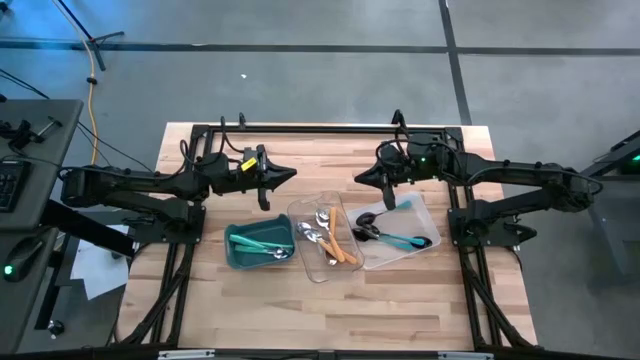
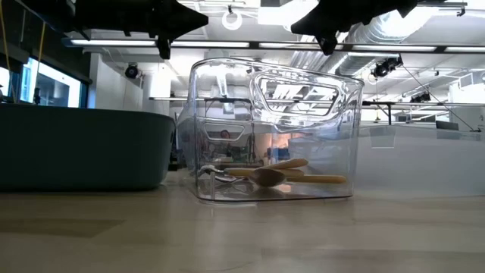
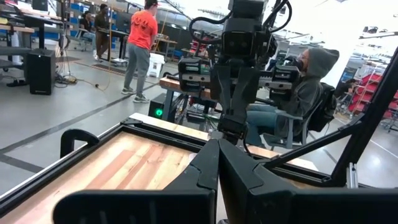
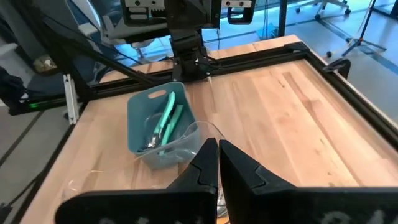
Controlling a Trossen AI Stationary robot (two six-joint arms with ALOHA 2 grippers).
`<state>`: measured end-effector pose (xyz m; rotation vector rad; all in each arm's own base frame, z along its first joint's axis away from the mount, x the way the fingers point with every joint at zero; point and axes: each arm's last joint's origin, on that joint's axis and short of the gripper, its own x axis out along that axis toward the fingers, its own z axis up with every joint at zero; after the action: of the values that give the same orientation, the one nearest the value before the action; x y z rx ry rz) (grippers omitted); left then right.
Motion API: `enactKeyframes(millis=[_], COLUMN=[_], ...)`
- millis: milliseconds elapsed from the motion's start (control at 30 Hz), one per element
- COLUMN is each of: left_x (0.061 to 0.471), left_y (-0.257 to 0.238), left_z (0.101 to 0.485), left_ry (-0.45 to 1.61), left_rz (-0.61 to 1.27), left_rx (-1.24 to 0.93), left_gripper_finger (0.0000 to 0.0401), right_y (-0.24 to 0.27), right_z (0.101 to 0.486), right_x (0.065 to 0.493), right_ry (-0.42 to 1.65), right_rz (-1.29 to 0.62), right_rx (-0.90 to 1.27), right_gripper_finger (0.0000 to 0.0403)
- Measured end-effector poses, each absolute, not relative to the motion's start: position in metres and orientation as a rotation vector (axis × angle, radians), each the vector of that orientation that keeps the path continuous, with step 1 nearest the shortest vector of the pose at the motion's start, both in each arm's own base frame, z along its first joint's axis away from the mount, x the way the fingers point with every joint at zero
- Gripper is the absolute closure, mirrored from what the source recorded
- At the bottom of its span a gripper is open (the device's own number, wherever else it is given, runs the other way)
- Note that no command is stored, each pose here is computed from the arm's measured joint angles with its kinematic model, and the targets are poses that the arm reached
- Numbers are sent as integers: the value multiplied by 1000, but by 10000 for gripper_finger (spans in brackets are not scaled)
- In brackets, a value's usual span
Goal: Sort silverware by color (type)
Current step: Return to Home Position
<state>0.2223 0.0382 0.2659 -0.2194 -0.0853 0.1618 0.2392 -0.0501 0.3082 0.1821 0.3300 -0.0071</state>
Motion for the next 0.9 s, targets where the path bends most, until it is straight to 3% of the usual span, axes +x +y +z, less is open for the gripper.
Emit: enactKeyframes(millis=[900], left_x=[198], left_y=[31], left_z=[289], left_ry=[-159], left_rz=[74], left_rx=[-179], left_gripper_finger=[401], right_y=[-50], right_z=[307], right_x=[239], right_ry=[344], right_rz=[-5], right_rx=[154], right_gripper_finger=[403])
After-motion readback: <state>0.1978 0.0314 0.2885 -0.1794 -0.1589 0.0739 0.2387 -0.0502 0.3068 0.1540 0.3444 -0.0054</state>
